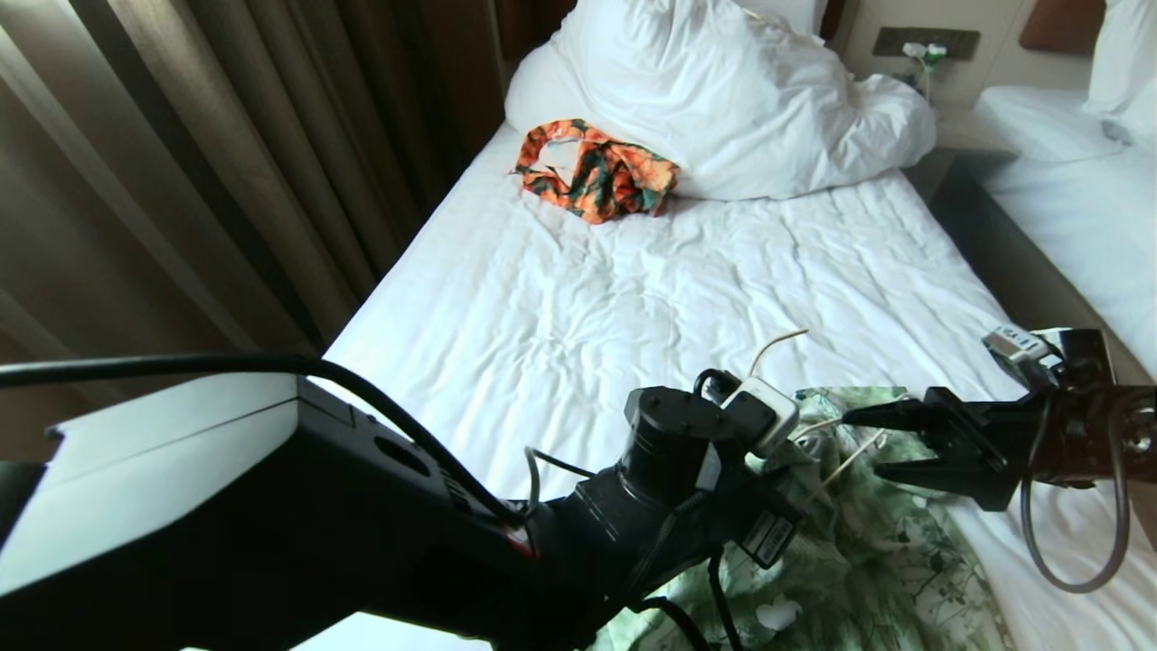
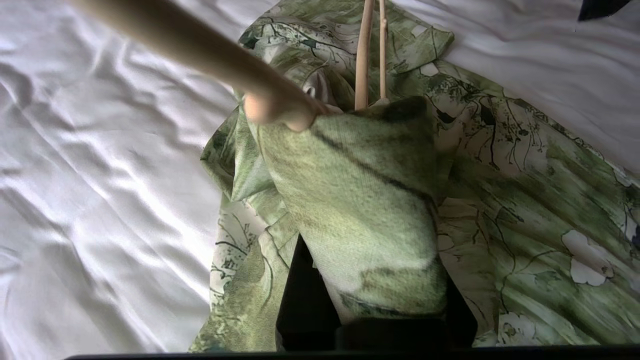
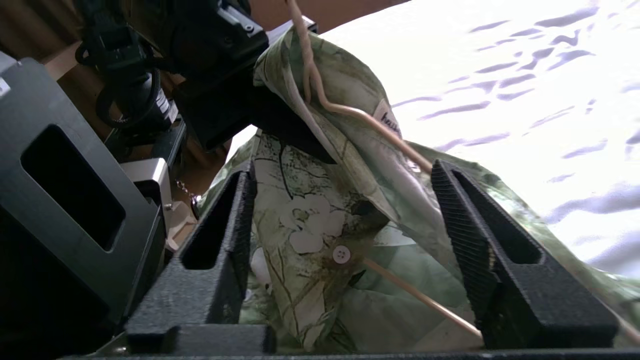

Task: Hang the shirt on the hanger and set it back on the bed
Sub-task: Hook the other side of the shirt onto the hanger

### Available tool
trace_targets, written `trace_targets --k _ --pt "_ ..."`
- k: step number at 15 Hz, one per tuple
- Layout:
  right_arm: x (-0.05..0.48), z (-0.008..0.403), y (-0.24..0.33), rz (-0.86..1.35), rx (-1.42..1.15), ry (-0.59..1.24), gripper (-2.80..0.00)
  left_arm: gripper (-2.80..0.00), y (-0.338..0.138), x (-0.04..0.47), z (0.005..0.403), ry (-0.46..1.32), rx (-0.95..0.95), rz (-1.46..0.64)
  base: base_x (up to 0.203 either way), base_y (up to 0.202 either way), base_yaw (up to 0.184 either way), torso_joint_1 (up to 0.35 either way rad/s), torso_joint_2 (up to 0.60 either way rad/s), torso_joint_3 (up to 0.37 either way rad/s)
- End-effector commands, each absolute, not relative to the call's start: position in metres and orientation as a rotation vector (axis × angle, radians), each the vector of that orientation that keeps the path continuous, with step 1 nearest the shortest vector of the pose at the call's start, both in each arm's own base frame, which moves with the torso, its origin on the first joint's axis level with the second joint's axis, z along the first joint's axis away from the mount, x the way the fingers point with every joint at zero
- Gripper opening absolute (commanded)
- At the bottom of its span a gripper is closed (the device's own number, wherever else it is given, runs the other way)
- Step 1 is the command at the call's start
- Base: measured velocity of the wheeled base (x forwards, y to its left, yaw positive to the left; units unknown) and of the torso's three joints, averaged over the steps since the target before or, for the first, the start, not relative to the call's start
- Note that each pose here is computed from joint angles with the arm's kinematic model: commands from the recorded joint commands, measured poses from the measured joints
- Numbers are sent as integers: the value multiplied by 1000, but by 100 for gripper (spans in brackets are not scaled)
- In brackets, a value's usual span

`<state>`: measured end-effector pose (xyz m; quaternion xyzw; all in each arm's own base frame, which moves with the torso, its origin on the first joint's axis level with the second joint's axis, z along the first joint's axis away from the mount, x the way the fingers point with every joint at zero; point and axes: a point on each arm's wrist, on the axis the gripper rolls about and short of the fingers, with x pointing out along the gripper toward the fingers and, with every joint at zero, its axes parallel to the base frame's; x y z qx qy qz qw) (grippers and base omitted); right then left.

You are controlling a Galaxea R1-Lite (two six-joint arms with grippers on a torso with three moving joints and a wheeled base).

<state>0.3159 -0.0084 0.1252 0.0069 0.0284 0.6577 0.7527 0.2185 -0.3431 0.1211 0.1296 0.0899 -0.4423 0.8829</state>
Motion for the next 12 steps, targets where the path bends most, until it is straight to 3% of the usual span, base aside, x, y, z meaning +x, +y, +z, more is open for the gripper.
trace_targets --k 1,4,5,8,12 --pt "306 146 -11 1432 1 40 0 -280 -337 209 136 161 253 -926 0 0 0 0 0 0" --pt "297 169 -16 1409 86 117 0 -280 -332 190 152 140 234 -926 0 0 0 0 0 0" --pt "297 170 -19 1401 88 117 -280 -280 -331 186 153 139 234 -928 0 0 0 0 0 0" --pt "305 177 -20 1397 103 131 -280 -280 -330 179 159 127 228 -919 0 0 0 0 0 0" --pt "315 208 -21 1281 195 291 -280 -280 -333 174 161 126 216 -921 0 0 0 0 0 0"
